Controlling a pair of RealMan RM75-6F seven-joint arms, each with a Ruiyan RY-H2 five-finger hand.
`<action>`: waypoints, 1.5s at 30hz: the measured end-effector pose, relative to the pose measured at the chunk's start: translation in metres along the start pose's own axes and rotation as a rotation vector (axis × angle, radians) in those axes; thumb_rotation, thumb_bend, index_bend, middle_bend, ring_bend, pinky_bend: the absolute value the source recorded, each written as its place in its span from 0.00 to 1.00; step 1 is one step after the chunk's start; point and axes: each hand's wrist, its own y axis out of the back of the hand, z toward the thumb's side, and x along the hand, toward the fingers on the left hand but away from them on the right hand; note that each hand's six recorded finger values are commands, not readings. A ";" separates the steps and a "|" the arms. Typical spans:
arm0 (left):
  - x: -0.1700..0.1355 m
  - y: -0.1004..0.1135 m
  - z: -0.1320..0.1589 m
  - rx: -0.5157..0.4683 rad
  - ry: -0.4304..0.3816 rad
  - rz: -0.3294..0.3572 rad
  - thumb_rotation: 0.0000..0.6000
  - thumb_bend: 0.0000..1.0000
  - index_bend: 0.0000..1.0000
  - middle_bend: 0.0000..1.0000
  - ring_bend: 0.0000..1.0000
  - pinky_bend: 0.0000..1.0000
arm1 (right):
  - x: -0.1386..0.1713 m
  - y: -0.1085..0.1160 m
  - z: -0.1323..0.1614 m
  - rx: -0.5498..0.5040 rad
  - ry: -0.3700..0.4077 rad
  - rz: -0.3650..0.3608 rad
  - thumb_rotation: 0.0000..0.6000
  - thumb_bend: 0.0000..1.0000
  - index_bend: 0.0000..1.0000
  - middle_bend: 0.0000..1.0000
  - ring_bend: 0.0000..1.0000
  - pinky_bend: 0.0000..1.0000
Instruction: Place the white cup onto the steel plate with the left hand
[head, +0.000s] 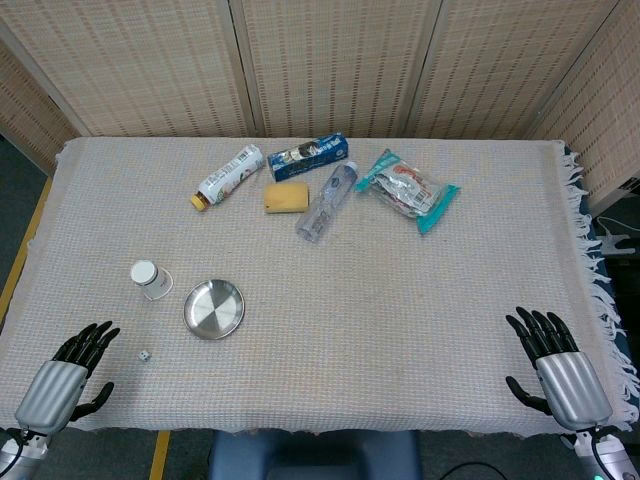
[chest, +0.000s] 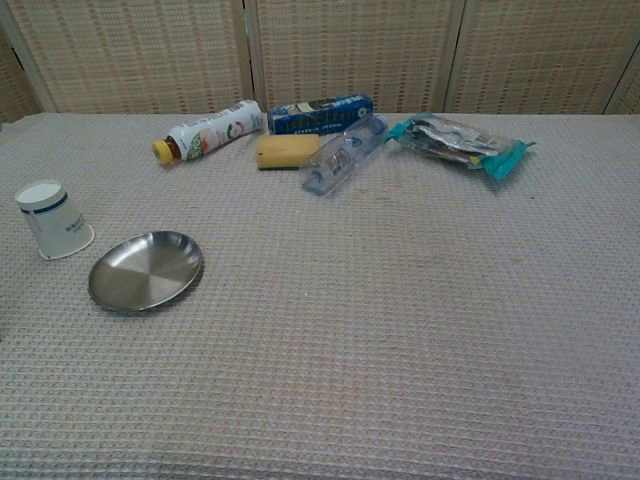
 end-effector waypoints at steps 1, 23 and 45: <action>0.000 -0.001 0.000 0.001 0.000 -0.004 1.00 0.36 0.00 0.01 0.00 0.16 | 0.000 0.000 0.000 -0.001 0.001 -0.001 0.89 0.20 0.00 0.00 0.00 0.00; 0.055 -0.061 0.007 0.241 -0.124 -0.086 1.00 0.39 0.30 0.99 0.91 0.91 | -0.007 -0.008 -0.004 0.011 -0.024 0.026 0.89 0.20 0.00 0.00 0.00 0.00; 0.075 -0.088 -0.007 0.318 -0.121 -0.125 1.00 0.39 0.42 1.00 0.93 0.93 | -0.010 -0.010 -0.007 0.014 -0.044 0.040 0.89 0.20 0.00 0.00 0.00 0.00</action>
